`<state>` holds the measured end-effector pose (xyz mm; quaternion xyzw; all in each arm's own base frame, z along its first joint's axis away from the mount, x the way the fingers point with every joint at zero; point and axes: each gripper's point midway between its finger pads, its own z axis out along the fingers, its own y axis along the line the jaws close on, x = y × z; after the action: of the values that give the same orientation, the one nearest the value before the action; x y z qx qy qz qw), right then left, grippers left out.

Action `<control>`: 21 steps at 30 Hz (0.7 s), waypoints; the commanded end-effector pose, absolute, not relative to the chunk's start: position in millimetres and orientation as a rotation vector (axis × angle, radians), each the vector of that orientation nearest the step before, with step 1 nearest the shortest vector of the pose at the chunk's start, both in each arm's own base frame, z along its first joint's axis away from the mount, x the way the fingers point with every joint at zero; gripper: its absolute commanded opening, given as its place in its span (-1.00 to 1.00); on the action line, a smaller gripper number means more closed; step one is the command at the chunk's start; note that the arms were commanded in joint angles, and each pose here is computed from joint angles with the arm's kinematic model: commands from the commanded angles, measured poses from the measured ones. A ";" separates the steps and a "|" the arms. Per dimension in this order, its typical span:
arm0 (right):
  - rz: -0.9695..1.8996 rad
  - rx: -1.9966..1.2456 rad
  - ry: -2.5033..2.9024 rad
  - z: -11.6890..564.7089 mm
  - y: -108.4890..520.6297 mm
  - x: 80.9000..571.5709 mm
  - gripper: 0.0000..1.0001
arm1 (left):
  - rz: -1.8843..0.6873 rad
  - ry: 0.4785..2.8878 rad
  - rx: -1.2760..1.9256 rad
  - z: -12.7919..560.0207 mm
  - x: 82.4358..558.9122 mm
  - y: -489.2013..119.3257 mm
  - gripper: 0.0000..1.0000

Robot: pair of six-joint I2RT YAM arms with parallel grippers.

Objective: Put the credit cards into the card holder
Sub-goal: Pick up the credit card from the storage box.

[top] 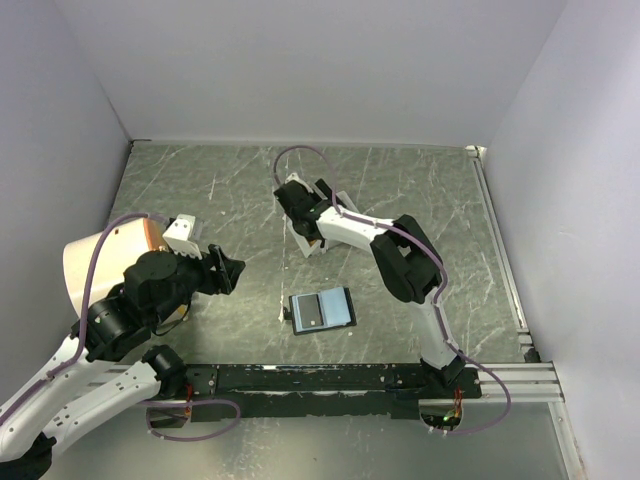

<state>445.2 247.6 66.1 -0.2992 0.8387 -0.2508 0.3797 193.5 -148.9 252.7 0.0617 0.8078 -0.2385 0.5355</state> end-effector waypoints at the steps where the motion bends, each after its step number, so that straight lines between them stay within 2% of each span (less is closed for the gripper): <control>1: -0.660 -0.719 2.144 68.5 237.0 450.1 0.67 | -0.563 1.907 0.141 257.1 194.1 -147.4 0.52; 21: -0.640 -0.634 2.174 71.5 214.3 458.5 0.71 | -0.564 1.912 0.150 256.4 194.8 -149.5 0.52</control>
<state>456.0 222.8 57.7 -0.2696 0.8540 -0.2467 0.3702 193.8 -149.1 252.4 0.0618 0.8082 -0.2381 0.5350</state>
